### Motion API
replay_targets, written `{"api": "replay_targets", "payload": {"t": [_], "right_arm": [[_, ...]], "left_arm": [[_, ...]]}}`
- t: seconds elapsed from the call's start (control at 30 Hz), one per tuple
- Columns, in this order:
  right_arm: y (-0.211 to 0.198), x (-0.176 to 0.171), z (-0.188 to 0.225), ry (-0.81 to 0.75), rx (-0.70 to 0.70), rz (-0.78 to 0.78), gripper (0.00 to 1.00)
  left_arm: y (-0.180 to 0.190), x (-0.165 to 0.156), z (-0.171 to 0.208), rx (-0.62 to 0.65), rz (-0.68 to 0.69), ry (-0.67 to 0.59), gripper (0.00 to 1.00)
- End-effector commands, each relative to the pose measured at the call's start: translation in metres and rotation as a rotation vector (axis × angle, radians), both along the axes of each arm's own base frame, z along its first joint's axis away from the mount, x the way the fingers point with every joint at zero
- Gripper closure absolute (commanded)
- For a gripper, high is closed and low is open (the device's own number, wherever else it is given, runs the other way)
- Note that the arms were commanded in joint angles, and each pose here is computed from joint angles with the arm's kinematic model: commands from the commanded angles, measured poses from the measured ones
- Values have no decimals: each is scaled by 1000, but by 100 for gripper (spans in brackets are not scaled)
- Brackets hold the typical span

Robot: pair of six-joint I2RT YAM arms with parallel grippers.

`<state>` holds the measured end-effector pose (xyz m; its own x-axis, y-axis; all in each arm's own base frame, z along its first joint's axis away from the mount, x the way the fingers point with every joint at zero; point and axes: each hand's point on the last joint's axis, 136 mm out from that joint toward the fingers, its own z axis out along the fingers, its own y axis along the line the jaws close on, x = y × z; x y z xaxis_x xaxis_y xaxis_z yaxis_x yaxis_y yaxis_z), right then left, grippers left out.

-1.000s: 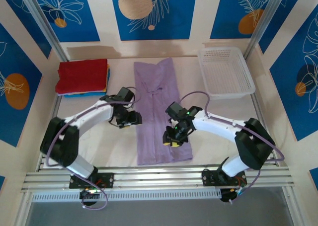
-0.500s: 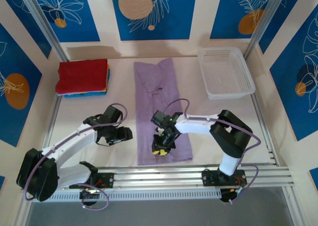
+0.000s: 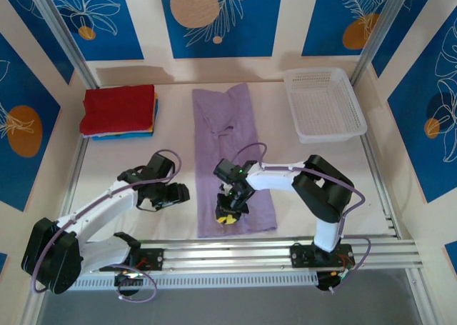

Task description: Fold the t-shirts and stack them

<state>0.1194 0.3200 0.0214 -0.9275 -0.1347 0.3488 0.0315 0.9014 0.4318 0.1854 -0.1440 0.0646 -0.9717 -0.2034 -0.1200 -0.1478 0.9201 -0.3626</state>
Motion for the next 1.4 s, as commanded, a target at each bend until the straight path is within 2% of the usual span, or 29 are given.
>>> {"api": "replay_targets", "payload": {"t": [0.0, 0.37, 0.63, 1.0, 1.37], "right_arm": [[6, -5, 4, 29, 16, 19, 78], [1, -5, 9, 17, -3, 12, 100], [-16, -5, 22, -39, -30, -35, 100], [-39, -10, 5, 27, -144, -103, 100], [-40, -9, -5, 61, -165, -110, 100]], "left_arm": [[9, -7, -4, 28, 27, 22, 38], [9, -8, -3, 31, 25, 26, 38], [8, -5, -1, 31, 25, 22, 38], [6, -2, 1, 32, 19, 26, 38], [4, 0, 2, 27, 17, 29, 38]]}}
